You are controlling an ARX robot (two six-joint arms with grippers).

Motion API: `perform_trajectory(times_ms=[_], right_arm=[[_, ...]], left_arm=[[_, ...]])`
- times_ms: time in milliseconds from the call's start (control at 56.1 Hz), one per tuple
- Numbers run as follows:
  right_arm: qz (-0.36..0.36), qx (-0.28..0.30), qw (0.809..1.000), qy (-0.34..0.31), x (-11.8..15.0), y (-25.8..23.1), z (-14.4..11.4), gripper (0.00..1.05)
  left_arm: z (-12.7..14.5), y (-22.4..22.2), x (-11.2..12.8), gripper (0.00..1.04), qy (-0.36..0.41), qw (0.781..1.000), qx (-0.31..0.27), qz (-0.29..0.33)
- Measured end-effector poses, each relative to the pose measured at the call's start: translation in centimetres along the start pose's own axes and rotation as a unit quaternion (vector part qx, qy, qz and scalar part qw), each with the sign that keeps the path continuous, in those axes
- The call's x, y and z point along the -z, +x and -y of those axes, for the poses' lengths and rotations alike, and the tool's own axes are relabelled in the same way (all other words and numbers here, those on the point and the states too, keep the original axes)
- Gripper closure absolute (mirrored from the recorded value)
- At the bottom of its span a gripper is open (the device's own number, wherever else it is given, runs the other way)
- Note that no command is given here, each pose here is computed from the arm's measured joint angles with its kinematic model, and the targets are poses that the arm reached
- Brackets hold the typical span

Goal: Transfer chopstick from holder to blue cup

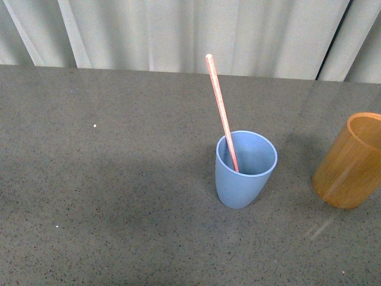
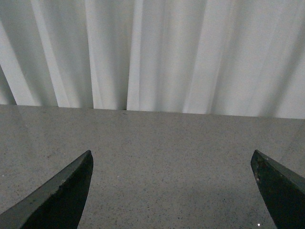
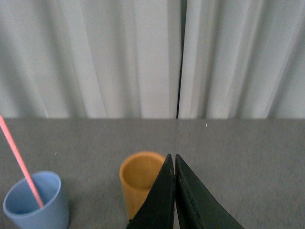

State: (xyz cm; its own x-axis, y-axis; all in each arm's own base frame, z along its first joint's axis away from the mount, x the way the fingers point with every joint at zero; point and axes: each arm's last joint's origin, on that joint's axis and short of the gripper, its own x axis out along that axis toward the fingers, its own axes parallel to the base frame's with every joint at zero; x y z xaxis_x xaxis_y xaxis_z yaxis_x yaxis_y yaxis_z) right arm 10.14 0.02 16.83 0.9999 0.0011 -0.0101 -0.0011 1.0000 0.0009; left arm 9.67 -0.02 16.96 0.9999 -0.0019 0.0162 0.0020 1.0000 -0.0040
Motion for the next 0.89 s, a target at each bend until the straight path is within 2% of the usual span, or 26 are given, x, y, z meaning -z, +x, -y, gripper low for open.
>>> perform_trajectory(times_ms=[339,892], right_arm=[[0.013,0.000,1.000,0.000,-0.12,-0.46,0.01,1.04],[0.013,0.000,1.000,0.000,-0.12,-0.46,0.01,0.14]], left_arm=[[0.00,0.00,-0.01,0.07,0.000,1.000,0.000,0.000],[0.00,0.00,-0.01,0.07,0.000,1.000,0.000,0.000]])
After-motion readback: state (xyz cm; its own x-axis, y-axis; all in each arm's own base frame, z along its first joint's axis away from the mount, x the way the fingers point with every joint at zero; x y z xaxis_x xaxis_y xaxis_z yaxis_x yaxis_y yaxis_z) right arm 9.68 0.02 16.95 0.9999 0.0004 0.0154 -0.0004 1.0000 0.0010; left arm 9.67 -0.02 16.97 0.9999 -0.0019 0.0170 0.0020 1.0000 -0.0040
